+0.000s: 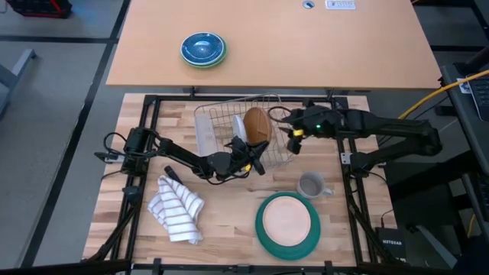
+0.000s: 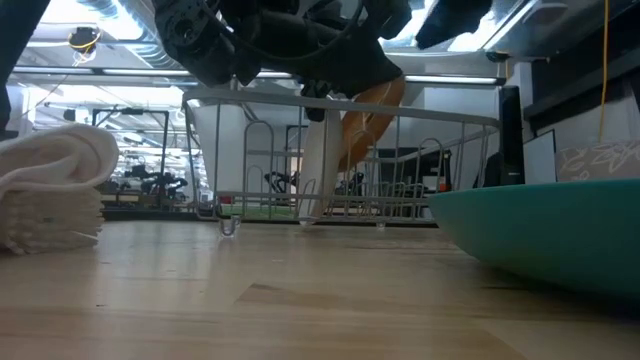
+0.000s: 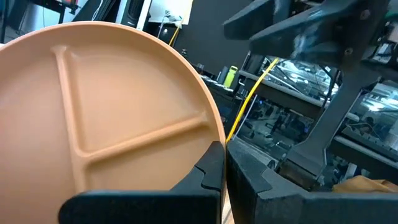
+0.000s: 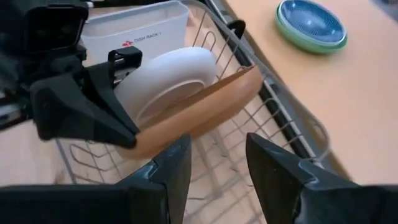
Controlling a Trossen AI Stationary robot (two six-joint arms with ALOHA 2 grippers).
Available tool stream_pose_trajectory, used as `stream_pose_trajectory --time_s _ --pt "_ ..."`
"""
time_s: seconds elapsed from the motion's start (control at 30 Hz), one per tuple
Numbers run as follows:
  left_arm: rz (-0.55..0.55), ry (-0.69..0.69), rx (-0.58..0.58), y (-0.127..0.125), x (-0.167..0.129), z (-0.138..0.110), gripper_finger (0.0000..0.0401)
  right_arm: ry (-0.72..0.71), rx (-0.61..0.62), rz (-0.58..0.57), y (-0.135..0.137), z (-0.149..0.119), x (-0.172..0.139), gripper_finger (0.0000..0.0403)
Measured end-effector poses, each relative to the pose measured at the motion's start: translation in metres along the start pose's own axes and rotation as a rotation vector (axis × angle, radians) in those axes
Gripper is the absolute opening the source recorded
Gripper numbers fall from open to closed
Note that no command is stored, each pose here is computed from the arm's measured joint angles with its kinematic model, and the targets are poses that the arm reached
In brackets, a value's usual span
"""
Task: Sort dishes
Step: Put the brown plate in the dish rack
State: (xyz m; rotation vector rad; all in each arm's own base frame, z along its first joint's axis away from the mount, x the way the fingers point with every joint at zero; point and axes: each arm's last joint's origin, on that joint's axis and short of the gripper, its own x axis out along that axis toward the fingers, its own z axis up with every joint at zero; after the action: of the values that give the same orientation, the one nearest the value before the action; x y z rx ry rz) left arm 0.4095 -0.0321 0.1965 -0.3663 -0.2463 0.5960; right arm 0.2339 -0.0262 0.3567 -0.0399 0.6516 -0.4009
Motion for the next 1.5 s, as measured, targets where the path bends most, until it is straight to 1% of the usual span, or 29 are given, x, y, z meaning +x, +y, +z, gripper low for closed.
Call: stream_pose_trajectory --time_s 0.13,0.33,0.43,0.57,0.87,1.0,1.2,1.33,1.5 --pt "-0.008 0.002 0.022 0.0 0.0 0.0 0.0 0.007 0.0 0.005 0.007 0.003 0.019 0.0159" --pt "-0.011 0.003 0.032 0.0 0.0 0.0 0.0 -0.034 0.036 0.018 0.014 0.01 0.037 0.0159" --pt "-0.011 0.003 0.052 0.0 0.0 0.0 0.0 -0.046 0.059 0.008 0.014 0.011 0.04 0.0159" --pt "-0.011 0.003 0.052 0.0 0.0 0.0 0.0 -0.026 0.092 -0.079 0.012 0.009 0.042 0.0159" --pt "-0.011 0.003 0.071 0.0 0.0 0.0 0.0 -0.024 0.128 -0.122 0.011 0.008 0.043 0.0159" --pt "-0.011 0.003 0.075 0.0 0.0 0.0 0.0 -0.019 0.133 -0.093 0.012 0.008 0.043 0.0159" --pt "-0.011 0.003 0.073 0.0 0.0 0.0 0.0 -0.014 0.137 -0.006 0.015 0.008 0.043 0.0159" --pt "-0.014 0.005 0.067 -0.001 0.0 0.0 0.0 -0.011 0.136 0.024 0.016 0.008 0.043 0.0159" --pt "-0.059 0.017 0.064 -0.002 0.0 -0.001 0.0 -0.022 0.141 0.062 0.017 0.01 0.043 0.0159"
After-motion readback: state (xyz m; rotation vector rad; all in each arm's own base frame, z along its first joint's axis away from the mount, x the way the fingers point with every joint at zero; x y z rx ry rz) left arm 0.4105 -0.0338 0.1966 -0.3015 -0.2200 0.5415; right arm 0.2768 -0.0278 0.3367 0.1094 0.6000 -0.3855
